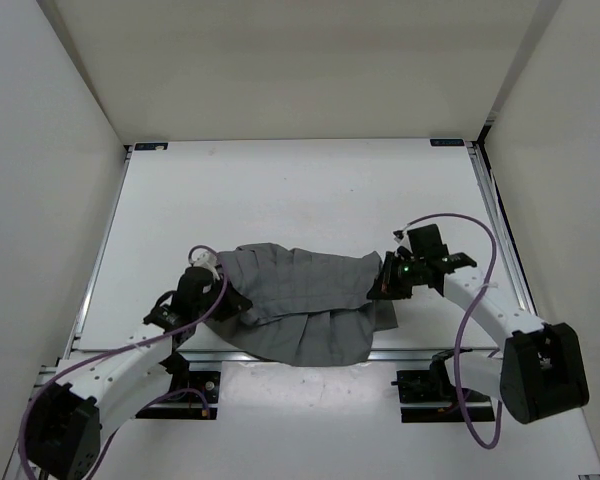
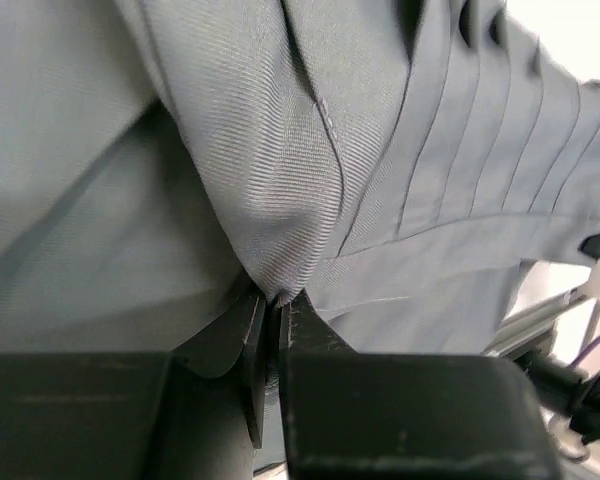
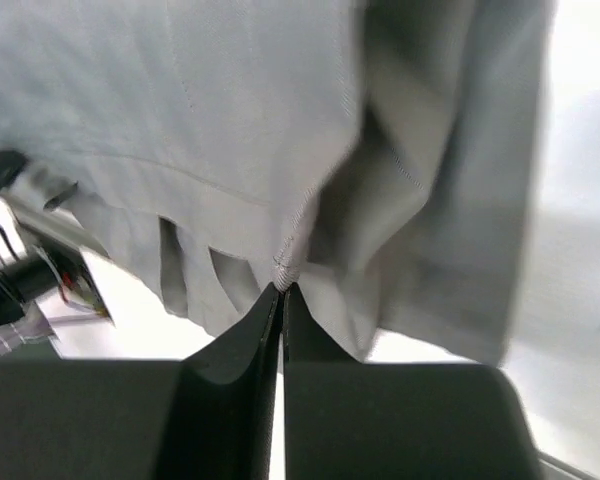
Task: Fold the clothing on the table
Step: Flatten the skirt out
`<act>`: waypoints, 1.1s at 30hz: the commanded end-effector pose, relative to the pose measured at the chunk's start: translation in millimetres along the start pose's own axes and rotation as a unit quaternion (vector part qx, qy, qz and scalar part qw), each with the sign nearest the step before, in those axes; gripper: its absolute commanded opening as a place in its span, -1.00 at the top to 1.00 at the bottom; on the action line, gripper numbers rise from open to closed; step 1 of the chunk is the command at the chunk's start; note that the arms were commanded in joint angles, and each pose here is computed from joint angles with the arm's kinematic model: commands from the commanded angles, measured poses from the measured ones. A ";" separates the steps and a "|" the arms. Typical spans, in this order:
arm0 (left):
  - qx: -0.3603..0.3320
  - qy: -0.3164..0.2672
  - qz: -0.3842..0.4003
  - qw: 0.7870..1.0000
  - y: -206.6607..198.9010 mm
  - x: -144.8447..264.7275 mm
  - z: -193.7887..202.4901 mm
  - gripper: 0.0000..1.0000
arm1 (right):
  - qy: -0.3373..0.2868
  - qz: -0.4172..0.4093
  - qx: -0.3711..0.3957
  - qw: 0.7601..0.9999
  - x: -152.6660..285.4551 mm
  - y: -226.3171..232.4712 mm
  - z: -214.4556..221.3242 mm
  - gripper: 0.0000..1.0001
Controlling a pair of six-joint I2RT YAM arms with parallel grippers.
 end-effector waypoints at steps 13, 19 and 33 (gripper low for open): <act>-0.180 -0.117 0.234 0.948 -315.1 40.4 -239.4 1.00 | -0.391 0.086 0.197 0.895 194.8 78.1 -265.1 0.99; -0.162 -0.083 0.214 0.960 -264.3 31.0 -195.2 1.00 | -0.344 0.082 0.183 0.917 169.5 58.2 -216.2 1.00; 0.008 0.058 0.078 0.995 -7.5 25.0 14.1 1.00 | 0.079 0.004 -0.003 0.997 33.0 7.9 75.5 1.00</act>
Point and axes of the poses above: each gripper's point midway between its finger pads, its own x axis back along the fingers, its own y axis along the line the jaws close on, z = x × y, the point moved 9 cm from there along x, back along the fingers, and after that the axes turned 10 degrees about x, right-handed, at the moved point
